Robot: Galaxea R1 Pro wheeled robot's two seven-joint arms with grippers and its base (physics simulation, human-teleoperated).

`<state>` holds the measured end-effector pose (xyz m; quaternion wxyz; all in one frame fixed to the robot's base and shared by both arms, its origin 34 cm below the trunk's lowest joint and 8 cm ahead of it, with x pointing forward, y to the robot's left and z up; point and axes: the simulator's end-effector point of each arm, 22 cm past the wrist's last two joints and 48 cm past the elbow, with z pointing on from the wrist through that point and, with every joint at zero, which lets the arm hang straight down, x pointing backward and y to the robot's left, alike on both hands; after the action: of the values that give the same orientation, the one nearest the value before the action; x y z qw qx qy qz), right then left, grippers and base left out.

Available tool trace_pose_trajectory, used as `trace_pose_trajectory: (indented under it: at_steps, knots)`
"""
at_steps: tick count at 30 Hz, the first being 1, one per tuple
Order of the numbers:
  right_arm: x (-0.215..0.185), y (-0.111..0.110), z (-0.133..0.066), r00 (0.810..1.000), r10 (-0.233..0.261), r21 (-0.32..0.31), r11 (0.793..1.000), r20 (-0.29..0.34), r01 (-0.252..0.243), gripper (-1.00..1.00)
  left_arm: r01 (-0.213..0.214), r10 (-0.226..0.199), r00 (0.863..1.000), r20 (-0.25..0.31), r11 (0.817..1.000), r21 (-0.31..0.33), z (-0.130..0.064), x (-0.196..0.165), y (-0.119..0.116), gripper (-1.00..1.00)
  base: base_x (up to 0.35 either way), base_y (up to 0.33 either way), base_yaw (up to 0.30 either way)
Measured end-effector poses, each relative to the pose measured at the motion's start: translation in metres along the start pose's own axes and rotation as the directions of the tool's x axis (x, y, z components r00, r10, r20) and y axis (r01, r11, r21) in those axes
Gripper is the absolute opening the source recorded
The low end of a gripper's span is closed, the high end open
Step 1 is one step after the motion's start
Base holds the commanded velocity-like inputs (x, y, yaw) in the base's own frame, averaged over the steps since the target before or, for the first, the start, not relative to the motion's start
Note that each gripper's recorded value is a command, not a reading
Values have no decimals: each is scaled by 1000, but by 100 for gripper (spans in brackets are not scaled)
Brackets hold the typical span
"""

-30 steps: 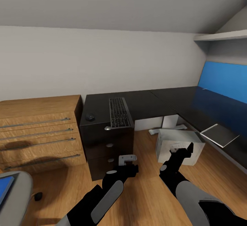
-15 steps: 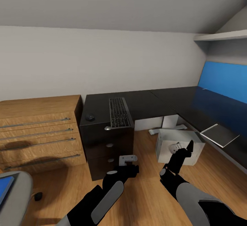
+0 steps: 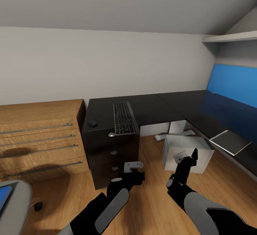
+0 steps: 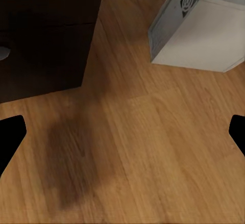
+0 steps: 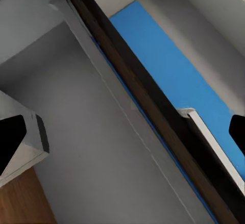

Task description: In the bedroom, organize the workspace by keeping the computer under the desk, ensuring the monitor is on the desk, placing the keyboard on the desk next to the monitor, placing the mouse on the desk next to the keyboard, moving the folder from the swivel chair onto the desk next to the mouse, stacking the notebook on top of the folder with the pen on top of the notebook, and positioning the swivel chair next to the desk.

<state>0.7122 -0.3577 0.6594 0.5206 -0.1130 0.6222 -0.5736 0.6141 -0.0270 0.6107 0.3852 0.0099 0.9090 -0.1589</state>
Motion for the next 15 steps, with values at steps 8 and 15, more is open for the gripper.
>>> trace_pose_trajectory:
  at_steps: [8,15]
  knots:
    - [20,9,10,998,-52,-66,997,-29,50,100,1,-1,1000,-1,1000,-1,1,1,1,100,67,-17,0]
    - [28,6,13,995,-90,-61,994,-50,87,100,1,-1,1000,-2,1000,-1,1,1,1,100,7,-2,0]
